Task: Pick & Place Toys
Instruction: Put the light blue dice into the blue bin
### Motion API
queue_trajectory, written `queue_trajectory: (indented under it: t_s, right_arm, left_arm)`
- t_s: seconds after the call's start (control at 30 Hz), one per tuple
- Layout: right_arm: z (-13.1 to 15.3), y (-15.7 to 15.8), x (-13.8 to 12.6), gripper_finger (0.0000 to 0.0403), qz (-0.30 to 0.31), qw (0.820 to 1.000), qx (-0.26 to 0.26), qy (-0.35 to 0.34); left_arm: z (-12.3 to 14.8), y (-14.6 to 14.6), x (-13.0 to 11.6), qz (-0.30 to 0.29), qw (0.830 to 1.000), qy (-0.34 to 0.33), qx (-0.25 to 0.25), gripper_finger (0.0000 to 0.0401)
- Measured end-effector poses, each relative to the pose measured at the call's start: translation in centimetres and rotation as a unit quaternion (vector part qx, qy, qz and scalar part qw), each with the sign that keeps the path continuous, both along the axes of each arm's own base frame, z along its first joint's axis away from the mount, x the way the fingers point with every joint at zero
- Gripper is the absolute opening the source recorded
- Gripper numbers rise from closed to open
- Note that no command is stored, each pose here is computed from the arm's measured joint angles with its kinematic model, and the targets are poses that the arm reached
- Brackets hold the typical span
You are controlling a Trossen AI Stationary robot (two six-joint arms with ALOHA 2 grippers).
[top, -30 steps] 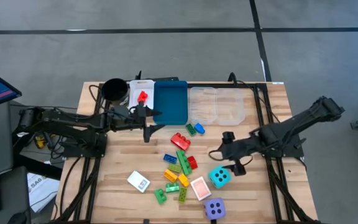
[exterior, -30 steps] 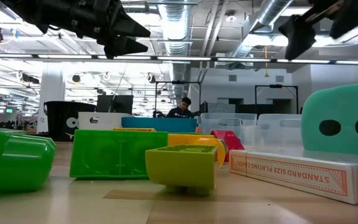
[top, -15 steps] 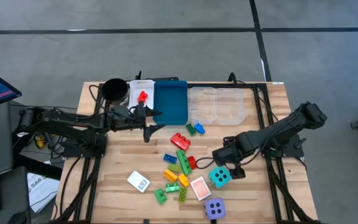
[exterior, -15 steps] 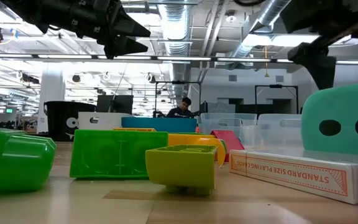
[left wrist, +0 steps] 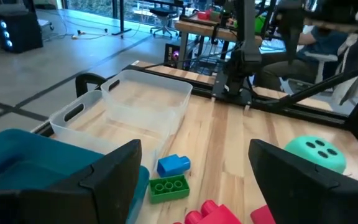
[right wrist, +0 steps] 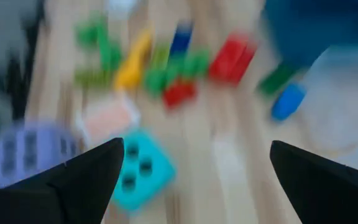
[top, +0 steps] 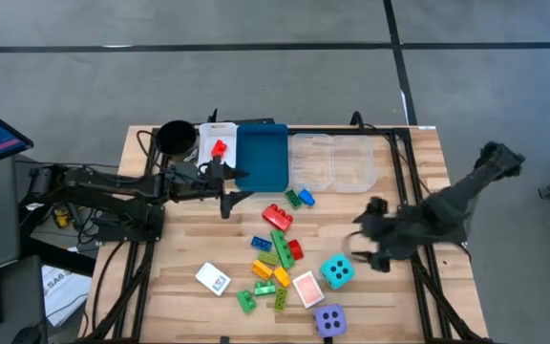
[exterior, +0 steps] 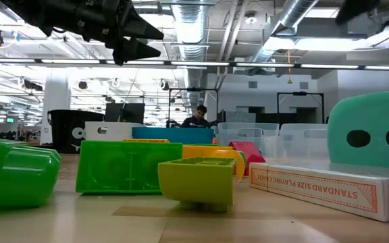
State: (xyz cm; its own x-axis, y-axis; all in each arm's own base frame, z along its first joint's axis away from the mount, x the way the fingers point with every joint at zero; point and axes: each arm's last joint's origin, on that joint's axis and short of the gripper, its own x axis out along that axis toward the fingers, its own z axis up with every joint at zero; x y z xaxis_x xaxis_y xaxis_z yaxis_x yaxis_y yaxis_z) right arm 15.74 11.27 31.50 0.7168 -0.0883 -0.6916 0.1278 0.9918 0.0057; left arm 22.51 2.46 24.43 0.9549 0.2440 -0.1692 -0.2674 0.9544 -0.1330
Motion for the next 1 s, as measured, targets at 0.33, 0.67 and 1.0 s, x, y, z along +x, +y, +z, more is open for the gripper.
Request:
queue_trajectory:
  t_s: [0.33,0.67,1.0]
  right_arm:
    - [-5.8,1.7,-4.7,0.0396,-0.077,0.958,0.095,-0.260]
    - [-11.5,5.4,-2.2,0.0396,-0.149,0.942,0.085,-0.287]
    - [-15.1,8.1,-0.6,0.0395,-0.195,0.922,0.119,-0.314]
  left_arm:
    - [0.0,0.0,0.0,0.003,1.000,-0.004,-0.018,0.0291]
    - [0.0,0.0,0.0,0.003,1.000,-0.004,-0.018,0.0290]
    - [0.0,0.0,0.0,0.000,1.000,-0.004,-0.018,0.0291]
